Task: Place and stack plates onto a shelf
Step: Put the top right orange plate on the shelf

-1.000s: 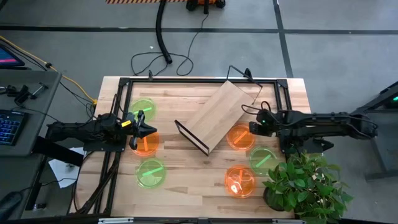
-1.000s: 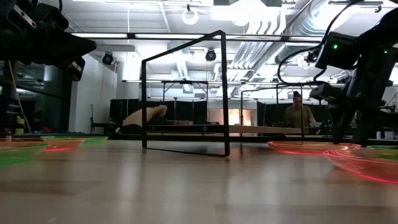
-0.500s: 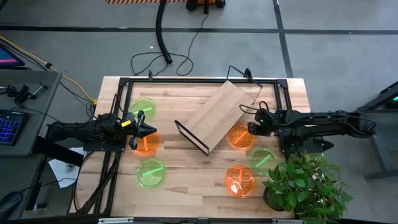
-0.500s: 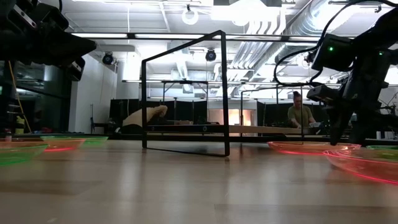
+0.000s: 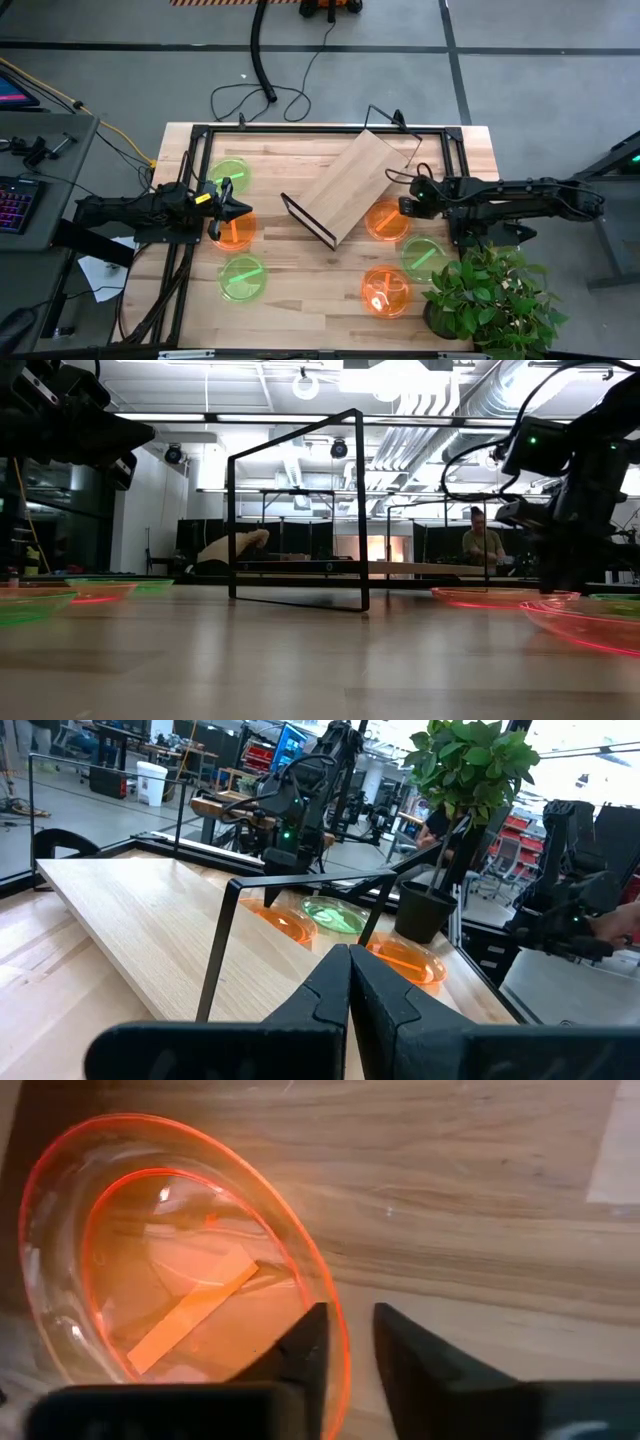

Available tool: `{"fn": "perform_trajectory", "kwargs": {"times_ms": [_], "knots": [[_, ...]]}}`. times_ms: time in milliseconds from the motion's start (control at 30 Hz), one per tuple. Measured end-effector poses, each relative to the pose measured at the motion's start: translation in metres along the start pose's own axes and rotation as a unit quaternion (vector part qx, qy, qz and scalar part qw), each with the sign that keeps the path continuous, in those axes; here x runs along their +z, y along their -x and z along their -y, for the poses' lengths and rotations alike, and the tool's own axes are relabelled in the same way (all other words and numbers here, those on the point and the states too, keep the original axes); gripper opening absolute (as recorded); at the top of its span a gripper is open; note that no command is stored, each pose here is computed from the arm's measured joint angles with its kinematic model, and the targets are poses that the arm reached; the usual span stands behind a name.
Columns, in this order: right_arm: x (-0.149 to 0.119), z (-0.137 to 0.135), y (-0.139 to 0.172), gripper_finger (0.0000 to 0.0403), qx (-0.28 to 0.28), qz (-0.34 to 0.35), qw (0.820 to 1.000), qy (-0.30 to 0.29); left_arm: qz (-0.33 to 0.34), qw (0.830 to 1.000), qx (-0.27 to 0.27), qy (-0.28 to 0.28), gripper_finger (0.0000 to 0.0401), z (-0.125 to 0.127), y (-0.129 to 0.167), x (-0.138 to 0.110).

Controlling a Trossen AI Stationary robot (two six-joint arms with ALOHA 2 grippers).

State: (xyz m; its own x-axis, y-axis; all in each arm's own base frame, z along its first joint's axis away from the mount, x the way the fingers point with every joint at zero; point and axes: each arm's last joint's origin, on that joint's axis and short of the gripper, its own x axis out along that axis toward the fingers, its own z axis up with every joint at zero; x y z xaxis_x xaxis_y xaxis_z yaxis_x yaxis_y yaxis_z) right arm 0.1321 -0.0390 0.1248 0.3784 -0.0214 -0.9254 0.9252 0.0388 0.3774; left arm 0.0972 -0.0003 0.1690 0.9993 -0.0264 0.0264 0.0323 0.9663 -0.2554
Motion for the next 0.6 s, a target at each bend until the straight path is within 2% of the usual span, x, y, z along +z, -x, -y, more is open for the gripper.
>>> {"fn": "perform_trajectory", "kwargs": {"times_ms": [100,233,600], "knots": [[0.000,0.001,0.000,0.0011,-0.001,-0.003,1.000,0.017,0.000,1.000,0.000,0.000,0.0000,0.000,0.000,0.000],[-0.002,0.001,0.001,0.0006,0.004,-0.024,0.999,0.039,0.000,1.000,0.000,0.000,0.0000,0.000,0.000,0.000],[-0.009,0.000,0.012,0.0000,0.107,-0.166,0.974,0.108,0.000,1.000,0.000,0.000,0.0000,0.000,0.000,0.000]]}}
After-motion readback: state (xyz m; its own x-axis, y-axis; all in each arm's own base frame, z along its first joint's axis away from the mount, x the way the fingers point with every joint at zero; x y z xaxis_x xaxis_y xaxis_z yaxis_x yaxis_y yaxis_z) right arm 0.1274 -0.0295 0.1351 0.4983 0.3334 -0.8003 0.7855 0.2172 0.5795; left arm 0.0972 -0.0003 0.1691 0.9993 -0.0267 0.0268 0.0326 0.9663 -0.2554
